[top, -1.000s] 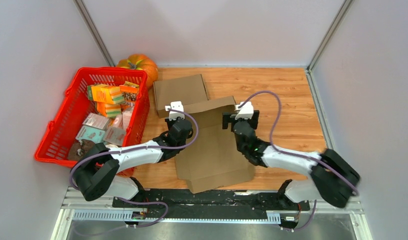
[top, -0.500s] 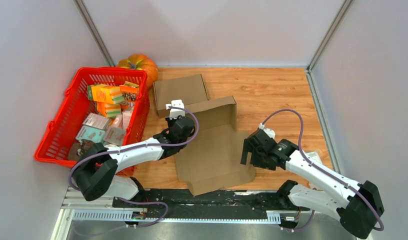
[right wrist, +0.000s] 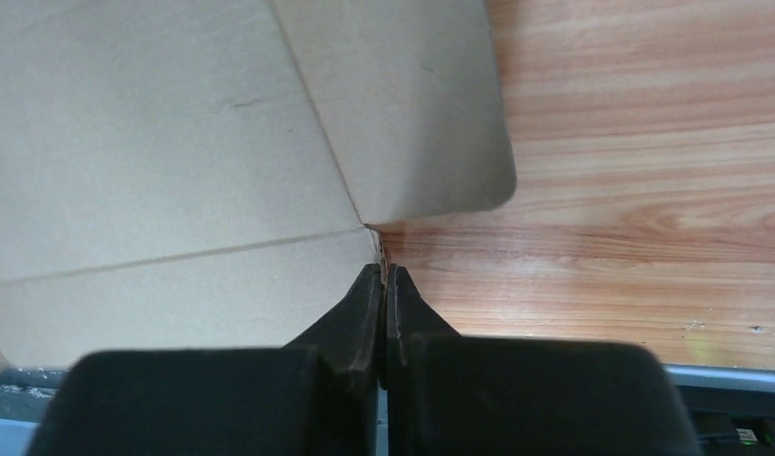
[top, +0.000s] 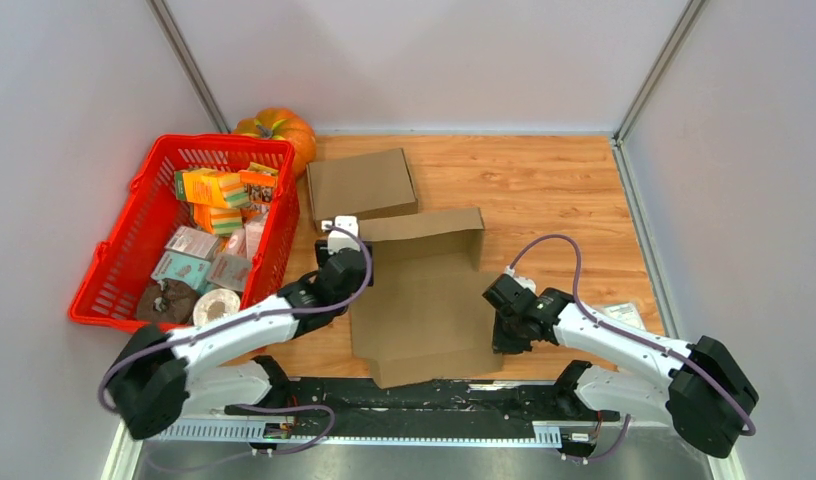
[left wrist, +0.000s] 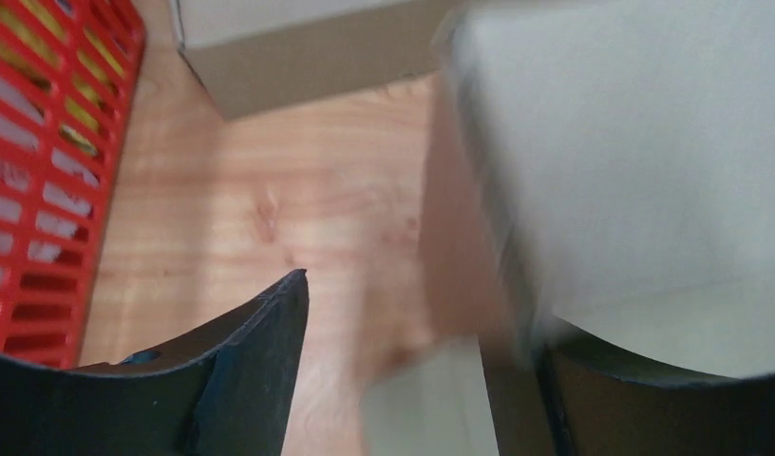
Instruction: Fold the paper box
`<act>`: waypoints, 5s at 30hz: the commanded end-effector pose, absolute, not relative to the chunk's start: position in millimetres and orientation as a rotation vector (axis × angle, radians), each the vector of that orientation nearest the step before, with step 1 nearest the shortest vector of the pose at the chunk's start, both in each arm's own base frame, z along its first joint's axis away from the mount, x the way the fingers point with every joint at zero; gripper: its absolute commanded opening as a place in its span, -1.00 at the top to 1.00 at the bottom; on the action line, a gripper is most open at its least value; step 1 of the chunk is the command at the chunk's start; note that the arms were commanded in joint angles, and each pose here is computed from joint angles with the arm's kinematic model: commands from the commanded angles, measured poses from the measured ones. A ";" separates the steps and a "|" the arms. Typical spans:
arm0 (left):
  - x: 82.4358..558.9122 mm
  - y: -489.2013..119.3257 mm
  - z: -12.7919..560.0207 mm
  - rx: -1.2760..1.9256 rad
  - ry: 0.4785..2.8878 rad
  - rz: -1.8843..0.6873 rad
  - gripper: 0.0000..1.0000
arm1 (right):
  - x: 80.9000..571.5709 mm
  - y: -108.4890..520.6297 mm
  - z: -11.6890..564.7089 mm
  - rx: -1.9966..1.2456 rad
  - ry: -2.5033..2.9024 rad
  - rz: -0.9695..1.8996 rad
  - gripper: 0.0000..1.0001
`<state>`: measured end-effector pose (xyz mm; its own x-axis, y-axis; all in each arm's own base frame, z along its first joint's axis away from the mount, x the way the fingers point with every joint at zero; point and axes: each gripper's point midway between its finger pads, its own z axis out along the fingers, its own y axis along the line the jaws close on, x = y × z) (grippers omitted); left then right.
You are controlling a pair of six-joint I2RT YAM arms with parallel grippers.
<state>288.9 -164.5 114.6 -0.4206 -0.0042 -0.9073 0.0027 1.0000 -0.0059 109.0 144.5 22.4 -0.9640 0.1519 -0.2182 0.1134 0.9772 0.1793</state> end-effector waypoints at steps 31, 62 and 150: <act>134.0 -354.4 126.4 1.726 1.554 0.214 0.26 | 123.2 181.6 158.6 0.173 2.866 0.900 0.88; 292.1 -328.7 307.4 -0.901 2.550 -0.811 1.00 | 185.6 174.0 311.0 -0.490 1.798 0.690 -1.00; 392.4 -211.1 286.1 0.754 1.804 -0.339 1.00 | 310.7 210.1 289.2 -0.707 1.820 0.375 -0.55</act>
<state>384.1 -207.4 271.1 -0.2035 0.3933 -0.8966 0.6741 0.7204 0.1630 289.3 218.2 254.3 -0.2337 -0.4009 -0.8858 -0.7197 0.6839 -0.1196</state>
